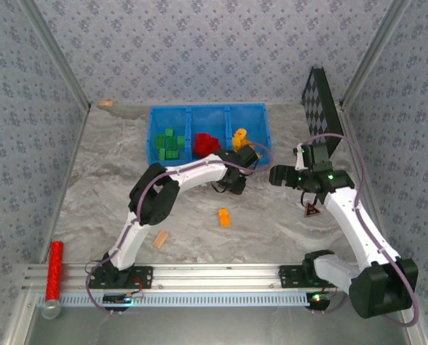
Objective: Sort the legos into containers by color
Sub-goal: Pick up the lego from the center of the table, then place the lego in the container.
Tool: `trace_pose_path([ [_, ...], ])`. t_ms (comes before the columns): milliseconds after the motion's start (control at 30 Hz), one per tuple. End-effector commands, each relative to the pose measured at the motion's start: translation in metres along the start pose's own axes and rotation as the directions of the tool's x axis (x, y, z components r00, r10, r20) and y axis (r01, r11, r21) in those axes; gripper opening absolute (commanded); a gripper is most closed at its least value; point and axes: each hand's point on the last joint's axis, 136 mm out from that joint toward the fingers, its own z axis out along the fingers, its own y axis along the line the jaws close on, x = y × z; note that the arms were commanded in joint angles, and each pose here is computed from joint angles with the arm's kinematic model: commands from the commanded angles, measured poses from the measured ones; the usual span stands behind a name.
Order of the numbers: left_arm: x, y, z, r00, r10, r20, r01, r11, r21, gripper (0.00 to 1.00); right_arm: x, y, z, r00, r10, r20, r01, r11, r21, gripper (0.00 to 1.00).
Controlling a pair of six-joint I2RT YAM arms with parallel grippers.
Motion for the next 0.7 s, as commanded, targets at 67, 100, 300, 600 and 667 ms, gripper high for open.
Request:
trace_pose_path([
  [67, -0.016, 0.010, -0.064, 0.997, -0.041, 0.069, 0.038, 0.998, 0.044, 0.21, 0.028, 0.008, -0.002, 0.998, 0.048, -0.043, -0.051, 0.997, -0.051, 0.97],
  [100, -0.024, 0.014, -0.072, 0.994, -0.057, 0.091, 0.051, 0.997, 0.058, 0.21, 0.035, 0.010, 0.001, 0.997, 0.057, -0.055, -0.060, 0.997, -0.056, 0.96],
  [300, -0.081, 0.057, -0.106, 0.965, -0.106, 0.240, 0.096, 0.994, 0.050, 0.21, 0.072, 0.023, 0.017, 0.987, 0.074, -0.146, -0.081, 0.996, -0.039, 0.92],
  [600, -0.145, 0.132, -0.091, 0.919, -0.194, 0.344, 0.215, 0.976, -0.024, 0.21, 0.097, 0.066, 0.019, 0.982, 0.006, -0.190, -0.019, 0.998, -0.063, 0.92],
  [667, -0.150, 0.142, -0.079, 0.921, -0.195, 0.339, 0.224, 0.973, -0.048, 0.21, 0.099, 0.075, 0.023, 0.981, 0.006, -0.192, -0.019, 0.998, -0.067, 0.92],
])
